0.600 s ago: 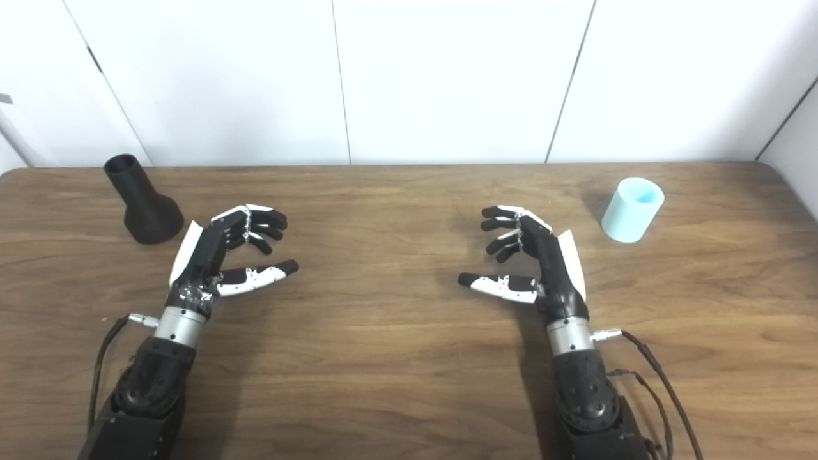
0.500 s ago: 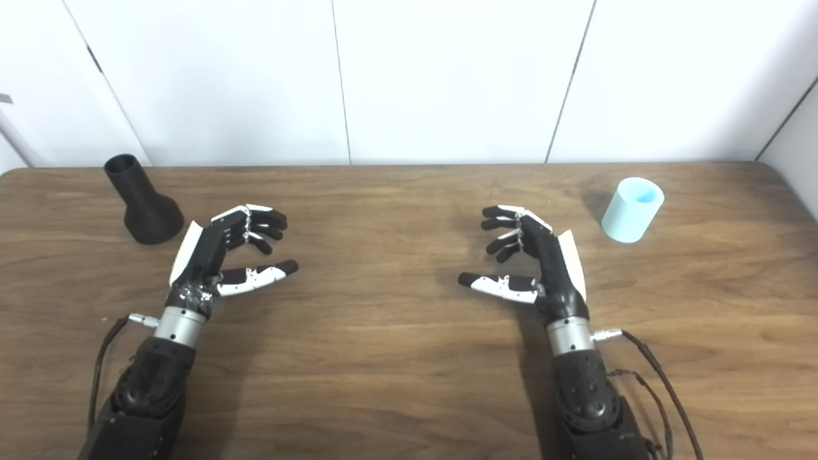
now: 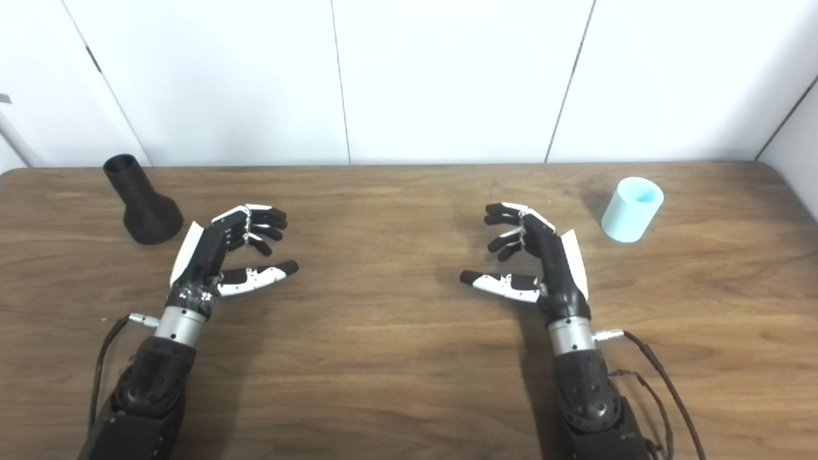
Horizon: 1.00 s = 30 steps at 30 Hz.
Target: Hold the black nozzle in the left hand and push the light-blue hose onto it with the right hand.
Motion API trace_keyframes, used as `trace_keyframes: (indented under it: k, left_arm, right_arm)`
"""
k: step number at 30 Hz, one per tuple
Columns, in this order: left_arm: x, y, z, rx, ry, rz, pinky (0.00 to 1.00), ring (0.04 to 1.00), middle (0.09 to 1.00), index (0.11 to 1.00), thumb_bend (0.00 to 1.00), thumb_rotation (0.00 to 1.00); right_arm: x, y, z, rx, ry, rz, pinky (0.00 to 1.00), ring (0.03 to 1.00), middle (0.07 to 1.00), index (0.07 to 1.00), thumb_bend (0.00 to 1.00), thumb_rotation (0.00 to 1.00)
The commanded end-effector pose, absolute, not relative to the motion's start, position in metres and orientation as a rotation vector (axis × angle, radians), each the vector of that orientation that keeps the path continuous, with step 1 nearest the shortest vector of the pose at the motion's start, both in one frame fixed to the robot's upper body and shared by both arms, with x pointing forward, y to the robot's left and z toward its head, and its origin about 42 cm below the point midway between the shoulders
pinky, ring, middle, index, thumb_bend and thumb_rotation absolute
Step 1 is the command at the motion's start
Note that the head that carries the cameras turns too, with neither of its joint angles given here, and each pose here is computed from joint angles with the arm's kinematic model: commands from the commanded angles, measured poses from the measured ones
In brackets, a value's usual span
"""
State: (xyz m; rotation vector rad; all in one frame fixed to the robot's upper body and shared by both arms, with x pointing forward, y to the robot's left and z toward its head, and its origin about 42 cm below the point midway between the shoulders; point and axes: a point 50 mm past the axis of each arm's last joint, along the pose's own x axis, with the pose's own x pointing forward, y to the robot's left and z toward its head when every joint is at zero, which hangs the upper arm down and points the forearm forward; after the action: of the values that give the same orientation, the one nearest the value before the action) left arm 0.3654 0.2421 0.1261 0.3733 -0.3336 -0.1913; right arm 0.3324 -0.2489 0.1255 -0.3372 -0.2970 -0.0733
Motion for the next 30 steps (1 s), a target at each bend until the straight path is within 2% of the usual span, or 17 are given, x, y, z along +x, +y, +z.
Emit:
trace_keyframes:
  k: [1,6,15,18,20,24,30]
  left_arm:
    - [0.339,0.237,0.083,0.356,-0.223,-0.193,0.47,0.599,0.647,0.650,0.71,0.00]
    - [0.338,0.224,0.076,0.357,-0.222,-0.207,0.46,0.603,0.657,0.660,0.71,0.00]
    - [0.344,0.194,0.054,0.359,-0.197,-0.211,0.47,0.599,0.651,0.652,0.72,0.00]
    - [0.345,0.190,0.053,0.362,-0.196,-0.202,0.48,0.599,0.650,0.655,0.72,0.00]
    - [0.346,0.191,0.054,0.357,-0.196,-0.192,0.49,0.612,0.655,0.661,0.72,0.01]
    - [0.347,0.200,0.059,0.308,-0.149,-0.154,0.49,0.633,0.671,0.665,0.72,0.04]
    - [0.349,0.234,0.095,0.320,-0.159,-0.079,0.52,0.648,0.704,0.681,0.71,0.10]
  right_arm:
    - [0.328,-0.255,0.122,-0.331,-0.317,-0.079,0.39,0.505,0.674,0.699,0.69,0.00]
    - [0.328,-0.267,0.119,-0.337,-0.325,-0.071,0.40,0.521,0.678,0.692,0.68,0.00]
    - [0.325,-0.285,0.112,-0.257,-0.314,-0.056,0.38,0.478,0.693,0.714,0.61,0.00]
    - [0.328,-0.282,0.115,-0.311,-0.339,-0.085,0.35,0.454,0.646,0.686,0.64,0.00]
    - [0.330,-0.279,0.117,-0.314,-0.344,-0.090,0.32,0.430,0.596,0.671,0.65,0.00]
    - [0.330,-0.276,0.119,-0.318,-0.334,-0.094,0.29,0.414,0.560,0.664,0.65,0.03]
    - [0.329,-0.270,0.126,-0.316,-0.317,-0.105,0.29,0.410,0.540,0.659,0.64,0.00]
